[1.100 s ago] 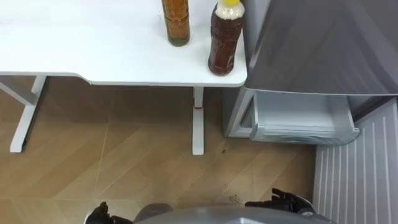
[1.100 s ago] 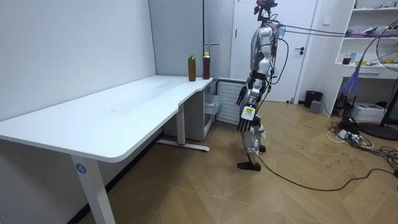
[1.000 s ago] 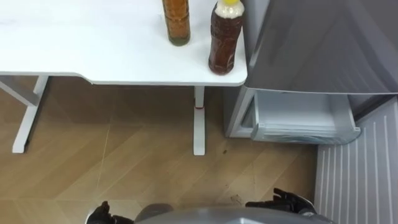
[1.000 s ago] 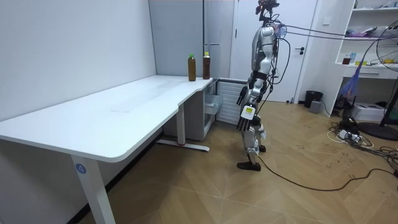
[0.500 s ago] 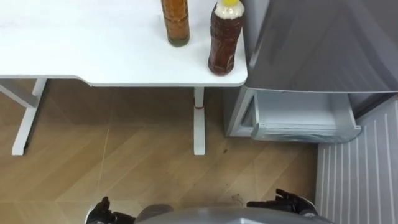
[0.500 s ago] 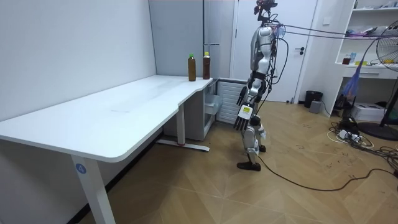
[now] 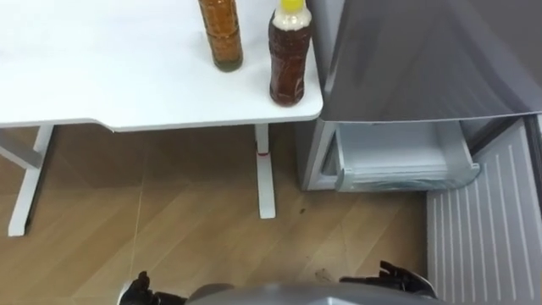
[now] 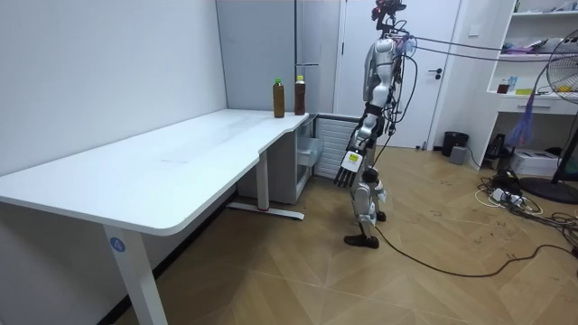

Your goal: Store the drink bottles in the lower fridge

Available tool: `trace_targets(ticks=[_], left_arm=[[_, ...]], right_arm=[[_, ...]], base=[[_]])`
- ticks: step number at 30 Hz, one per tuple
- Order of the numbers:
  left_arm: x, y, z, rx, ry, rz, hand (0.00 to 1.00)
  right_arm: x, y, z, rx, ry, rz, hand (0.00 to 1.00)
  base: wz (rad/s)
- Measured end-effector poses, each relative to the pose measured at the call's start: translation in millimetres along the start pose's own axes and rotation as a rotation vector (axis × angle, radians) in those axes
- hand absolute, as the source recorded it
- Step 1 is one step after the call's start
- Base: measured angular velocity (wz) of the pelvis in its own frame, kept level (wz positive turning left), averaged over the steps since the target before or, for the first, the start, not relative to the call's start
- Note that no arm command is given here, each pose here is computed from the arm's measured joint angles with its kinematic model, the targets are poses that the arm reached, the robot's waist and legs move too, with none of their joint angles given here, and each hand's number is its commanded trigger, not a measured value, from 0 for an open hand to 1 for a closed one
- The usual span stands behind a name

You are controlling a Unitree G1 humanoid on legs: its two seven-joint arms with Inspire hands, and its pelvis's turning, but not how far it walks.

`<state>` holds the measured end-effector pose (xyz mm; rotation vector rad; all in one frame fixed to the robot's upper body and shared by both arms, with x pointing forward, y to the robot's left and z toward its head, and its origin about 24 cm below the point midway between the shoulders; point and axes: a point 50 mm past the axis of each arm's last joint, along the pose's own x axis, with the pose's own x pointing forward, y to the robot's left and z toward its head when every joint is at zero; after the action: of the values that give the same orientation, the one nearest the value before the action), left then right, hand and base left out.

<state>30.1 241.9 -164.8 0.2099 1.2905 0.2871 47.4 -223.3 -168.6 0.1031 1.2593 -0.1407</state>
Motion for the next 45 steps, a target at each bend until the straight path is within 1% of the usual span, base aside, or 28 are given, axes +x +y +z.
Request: trace_targets(ticks=[4, 7, 10, 12, 15, 16, 18, 24, 27, 28, 30, 33, 36, 40, 41, 43, 45], left_arm=[[0.2, 0.4, 2.0, -0.017, -0.01, 0.024, 0.0], [0.3, 1.3, 4.5, -0.023, -0.021, 0.066, 0.0], [1.1, 3.5, 10.9, -0.09, -0.032, 0.118, 0.0], [0.7, 5.3, 10.2, -0.146, -0.031, 0.149, 0.0], [0.6, 11.1, 11.0, -0.273, -0.019, 0.22, 0.0], [0.5, 12.5, 11.4, -0.297, -0.02, 0.235, 0.0], [-1.0, 19.2, 14.3, -0.399, -0.038, 0.305, 0.0], [-5.2, 35.0, 18.7, -0.633, -0.066, 0.462, 0.0], [-8.0, 42.0, 23.5, -0.826, -0.066, 0.535, 0.0], [-8.8, 43.8, 25.4, -0.862, -0.072, 0.544, 0.0], [-11.9, 51.1, 34.5, -1.018, -0.097, 0.575, 0.0], [-17.6, 60.8, 44.7, -1.157, -0.15, 0.624, 0.0], [-21.8, 65.9, 52.1, -1.195, -0.188, 0.664, 0.0], [-31.2, 74.9, 70.3, -1.261, -0.282, 0.714, 0.0], [-35.4, 79.1, 77.0, -1.265, -0.318, 0.727, 0.0], [-44.0, 85.4, 88.0, -1.23, -0.403, 0.753, 0.0], [-59.7, 93.0, 108.6, -1.208, -0.545, 0.767, 0.0]], right_arm=[[0.4, -0.3, -1.6, 0.003, 0.014, -0.004, 0.0], [0.9, -0.1, -1.3, 0.005, 0.021, -0.002, 0.0], [0.9, 0.5, -1.2, 0.003, 0.02, 0.0, 0.0], [1.0, 0.8, -1.4, 0.016, 0.02, 0.001, 0.0], [0.2, 0.1, -4.5, 0.03, 0.025, -0.001, 0.0], [0.3, 0.2, -3.9, 0.029, 0.022, 0.0, 0.0], [-0.1, -0.1, -4.9, 0.029, 0.021, -0.005, 0.0], [-0.3, -1.7, -5.1, 0.033, 0.018, -0.026, 0.0], [-0.6, -2.4, -5.5, 0.042, 0.012, -0.037, 0.0], [-0.6, -2.4, -5.4, 0.043, 0.011, -0.036, 0.0], [-1.1, -3.3, -5.9, 0.039, 0.008, -0.039, 0.0], [-2.4, -4.5, -7.1, 0.035, -0.003, -0.045, 0.0], [-2.6, -4.9, -7.2, 0.033, -0.005, -0.05, 0.0], [-2.9, -3.8, -1.5, -0.031, -0.041, -0.043, 0.0], [-3.1, -3.9, -1.1, -0.045, -0.045, -0.043, 0.0], [-3.5, -4.1, -0.8, -0.058, -0.049, -0.043, 0.0], [-4.2, -4.2, -1.5, -0.064, -0.053, -0.042, 0.0]], base=[[-0.01], [0.0], [0.0], [0.0], [0.0], [0.0], [0.02], [0.01], [0.09], [0.0], [-0.12], [-0.09], [-0.02], [0.0], [0.0], [0.0], [0.05]])
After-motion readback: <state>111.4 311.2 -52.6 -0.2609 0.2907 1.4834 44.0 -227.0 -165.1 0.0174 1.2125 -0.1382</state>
